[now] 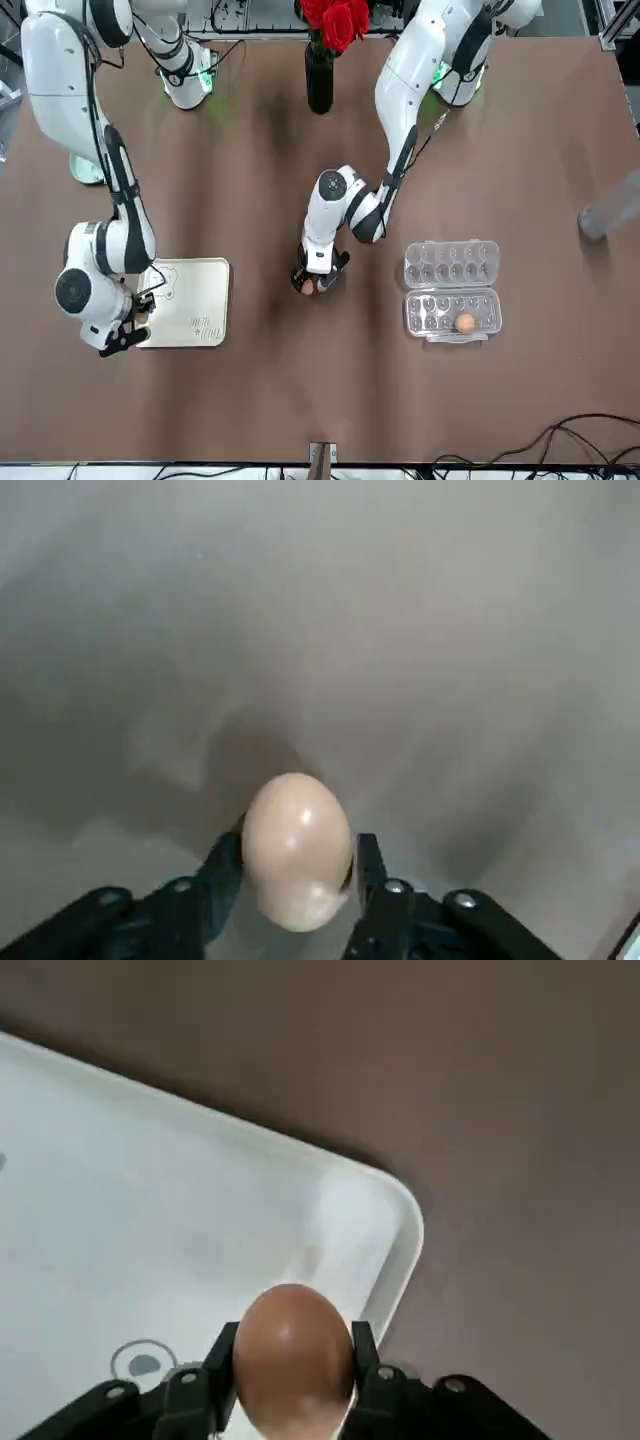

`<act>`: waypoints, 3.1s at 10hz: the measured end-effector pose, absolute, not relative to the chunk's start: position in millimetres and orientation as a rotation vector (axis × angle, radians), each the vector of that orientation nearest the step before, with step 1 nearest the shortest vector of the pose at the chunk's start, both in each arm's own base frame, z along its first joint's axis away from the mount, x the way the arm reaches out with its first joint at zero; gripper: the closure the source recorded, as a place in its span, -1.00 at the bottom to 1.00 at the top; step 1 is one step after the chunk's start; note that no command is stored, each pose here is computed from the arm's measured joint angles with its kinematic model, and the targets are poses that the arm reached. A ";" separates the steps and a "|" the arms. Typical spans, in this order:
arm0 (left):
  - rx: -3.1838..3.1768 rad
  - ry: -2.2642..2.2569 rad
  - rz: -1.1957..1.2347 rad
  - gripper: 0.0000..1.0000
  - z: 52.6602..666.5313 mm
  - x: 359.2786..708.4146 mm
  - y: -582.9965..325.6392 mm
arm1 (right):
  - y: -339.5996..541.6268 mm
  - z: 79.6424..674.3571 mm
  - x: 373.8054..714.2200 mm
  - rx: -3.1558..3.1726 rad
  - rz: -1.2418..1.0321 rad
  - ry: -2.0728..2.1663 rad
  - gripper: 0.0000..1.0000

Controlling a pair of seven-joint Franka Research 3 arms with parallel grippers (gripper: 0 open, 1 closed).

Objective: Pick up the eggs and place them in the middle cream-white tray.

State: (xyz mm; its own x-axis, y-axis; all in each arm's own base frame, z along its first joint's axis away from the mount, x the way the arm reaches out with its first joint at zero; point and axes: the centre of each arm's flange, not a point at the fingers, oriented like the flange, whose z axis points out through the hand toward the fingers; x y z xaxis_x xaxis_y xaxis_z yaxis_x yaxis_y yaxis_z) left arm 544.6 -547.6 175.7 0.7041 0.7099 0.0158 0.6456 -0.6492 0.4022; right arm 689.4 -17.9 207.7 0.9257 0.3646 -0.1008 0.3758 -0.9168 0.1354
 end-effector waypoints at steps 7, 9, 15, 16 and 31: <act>2.607 1.166 0.247 -0.46 278.5 583.1 -512.5 | -19.3 186.7 676.8 2.918 -0.099 0.595 -0.49; 2.718 1.202 0.216 -0.46 311.1 598.6 -475.5 | -19.4 186.6 676.8 2.916 -0.099 0.597 -0.67; 2.986 1.192 0.027 -0.46 312.3 680.5 -228.2 | 1.3 199.3 680.1 2.909 -0.178 0.622 -0.72; 3.013 1.158 0.012 -0.46 308.1 688.7 -191.6 | 4.9 202.6 680.8 2.907 -0.186 0.627 -0.73; 2.998 1.186 0.060 -0.49 217.8 692.2 -95.6 | 394.5 276.8 640.6 3.129 0.279 0.488 -0.88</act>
State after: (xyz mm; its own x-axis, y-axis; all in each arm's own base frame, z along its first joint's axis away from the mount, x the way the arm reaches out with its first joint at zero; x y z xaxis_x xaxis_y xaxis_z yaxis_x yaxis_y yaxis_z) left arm 692.2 -95.6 217.8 0.7292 0.6812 0.0653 0.6843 -0.7264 -0.0638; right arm 640.6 394.5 276.8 0.9375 0.2988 0.1782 0.3053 -0.9522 -0.0097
